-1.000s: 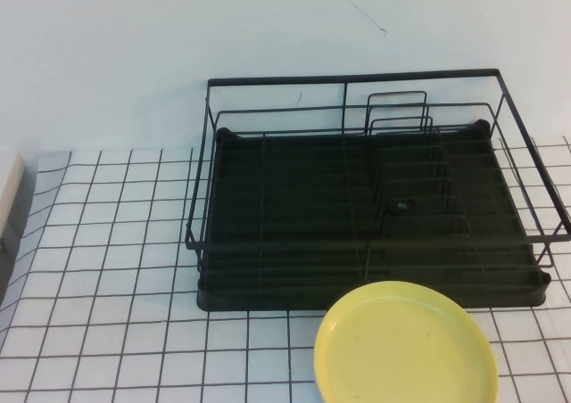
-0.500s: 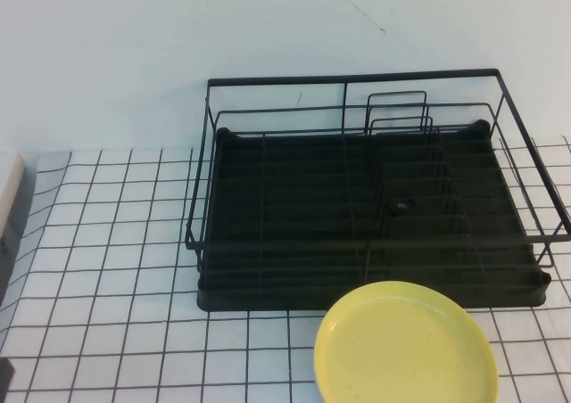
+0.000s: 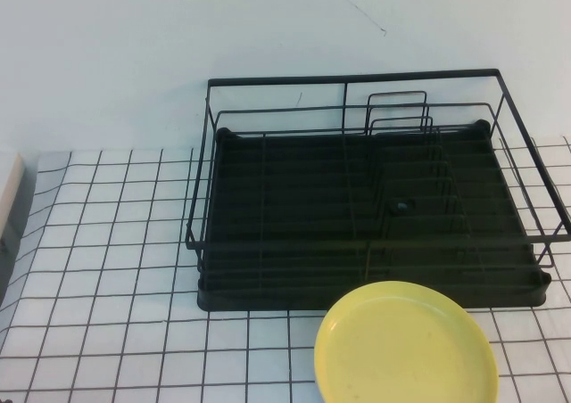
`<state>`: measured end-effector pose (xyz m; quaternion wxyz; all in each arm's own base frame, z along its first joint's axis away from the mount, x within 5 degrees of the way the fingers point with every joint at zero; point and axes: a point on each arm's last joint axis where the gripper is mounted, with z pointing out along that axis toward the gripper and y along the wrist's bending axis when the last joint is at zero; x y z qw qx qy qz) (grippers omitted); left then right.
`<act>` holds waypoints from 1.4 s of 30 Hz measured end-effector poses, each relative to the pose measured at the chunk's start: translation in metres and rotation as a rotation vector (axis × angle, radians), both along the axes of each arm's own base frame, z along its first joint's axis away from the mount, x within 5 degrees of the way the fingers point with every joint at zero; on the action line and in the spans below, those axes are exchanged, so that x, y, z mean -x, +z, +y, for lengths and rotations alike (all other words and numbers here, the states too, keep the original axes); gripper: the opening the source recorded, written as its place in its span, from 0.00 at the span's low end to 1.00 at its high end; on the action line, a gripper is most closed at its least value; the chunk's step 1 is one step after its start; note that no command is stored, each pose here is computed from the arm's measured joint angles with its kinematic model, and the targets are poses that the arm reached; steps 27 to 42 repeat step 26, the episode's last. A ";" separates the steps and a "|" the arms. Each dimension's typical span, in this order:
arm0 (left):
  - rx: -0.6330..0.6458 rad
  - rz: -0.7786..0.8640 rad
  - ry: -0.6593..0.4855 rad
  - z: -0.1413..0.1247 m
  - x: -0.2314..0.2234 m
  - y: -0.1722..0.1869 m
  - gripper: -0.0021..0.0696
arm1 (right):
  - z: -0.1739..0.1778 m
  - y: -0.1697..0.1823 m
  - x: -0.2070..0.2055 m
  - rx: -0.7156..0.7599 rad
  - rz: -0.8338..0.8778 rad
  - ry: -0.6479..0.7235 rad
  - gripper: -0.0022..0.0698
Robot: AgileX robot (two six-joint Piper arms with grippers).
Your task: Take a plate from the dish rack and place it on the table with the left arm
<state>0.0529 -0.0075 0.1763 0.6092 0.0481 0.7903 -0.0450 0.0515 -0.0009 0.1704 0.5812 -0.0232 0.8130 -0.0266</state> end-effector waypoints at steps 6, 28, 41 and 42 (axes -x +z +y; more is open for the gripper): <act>0.004 0.011 0.000 0.000 0.000 0.000 0.03 | 0.000 0.000 0.000 0.000 0.000 0.000 0.03; 0.008 0.020 0.097 0.005 0.000 -0.001 0.03 | 0.000 0.000 0.000 0.000 0.000 0.000 0.03; 0.008 0.020 0.097 0.005 0.000 -0.001 0.03 | 0.000 0.000 0.000 0.000 0.000 0.000 0.03; 0.008 0.020 0.097 0.005 0.000 -0.001 0.03 | 0.000 0.000 0.000 0.000 0.000 0.000 0.03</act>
